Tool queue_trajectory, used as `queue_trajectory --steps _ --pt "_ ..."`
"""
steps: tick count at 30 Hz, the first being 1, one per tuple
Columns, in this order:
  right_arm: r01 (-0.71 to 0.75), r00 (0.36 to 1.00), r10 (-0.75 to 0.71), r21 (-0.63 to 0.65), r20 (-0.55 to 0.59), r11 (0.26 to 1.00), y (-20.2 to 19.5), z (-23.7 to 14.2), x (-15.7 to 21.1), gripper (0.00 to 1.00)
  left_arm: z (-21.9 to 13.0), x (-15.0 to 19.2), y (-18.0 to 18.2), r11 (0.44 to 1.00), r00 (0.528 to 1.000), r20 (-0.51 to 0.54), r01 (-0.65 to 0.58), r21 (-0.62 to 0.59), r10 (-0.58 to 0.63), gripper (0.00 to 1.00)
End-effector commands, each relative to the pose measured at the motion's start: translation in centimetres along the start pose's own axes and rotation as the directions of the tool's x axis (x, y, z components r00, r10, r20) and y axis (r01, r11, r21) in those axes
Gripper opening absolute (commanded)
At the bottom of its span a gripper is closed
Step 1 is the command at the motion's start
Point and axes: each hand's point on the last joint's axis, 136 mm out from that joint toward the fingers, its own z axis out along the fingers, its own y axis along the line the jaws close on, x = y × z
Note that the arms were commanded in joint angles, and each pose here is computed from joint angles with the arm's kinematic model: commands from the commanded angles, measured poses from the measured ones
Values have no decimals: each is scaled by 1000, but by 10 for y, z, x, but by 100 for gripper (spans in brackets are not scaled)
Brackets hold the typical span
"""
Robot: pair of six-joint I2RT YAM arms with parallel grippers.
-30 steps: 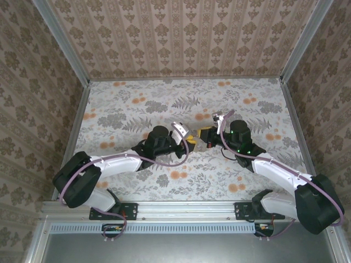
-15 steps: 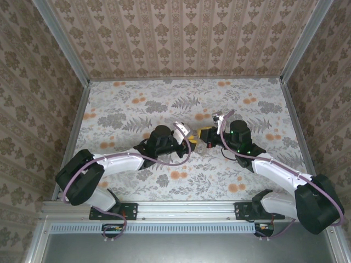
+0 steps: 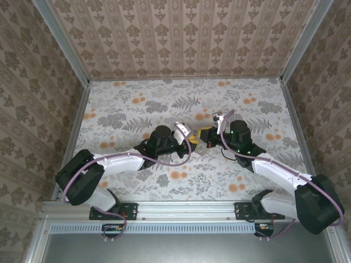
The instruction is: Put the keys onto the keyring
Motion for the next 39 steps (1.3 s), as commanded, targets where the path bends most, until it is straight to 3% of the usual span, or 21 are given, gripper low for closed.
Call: queue_trajectory --steps 1,12,21,31,39 --pt "-1 1000 0 8 24 1000 -2 -1 -3 0 4 -23 -2 999 997 63 -34 -1 34 35" --pt "-2 1000 2 6 23 1000 -3 0 -2 0 3 -29 4 999 995 91 -28 -38 31 35" --pt "-2 1000 2 6 26 1000 -2 0 -3 0 8 -27 4 999 996 82 -23 -29 25 25" --pt "-5 1000 5 6 24 1000 -3 1 -2 0 15 -31 1 1000 996 91 -23 -21 25 29" --pt "-2 1000 1 13 23 1000 -4 0 -1 0 16 -32 6 999 995 100 -26 -46 30 12"
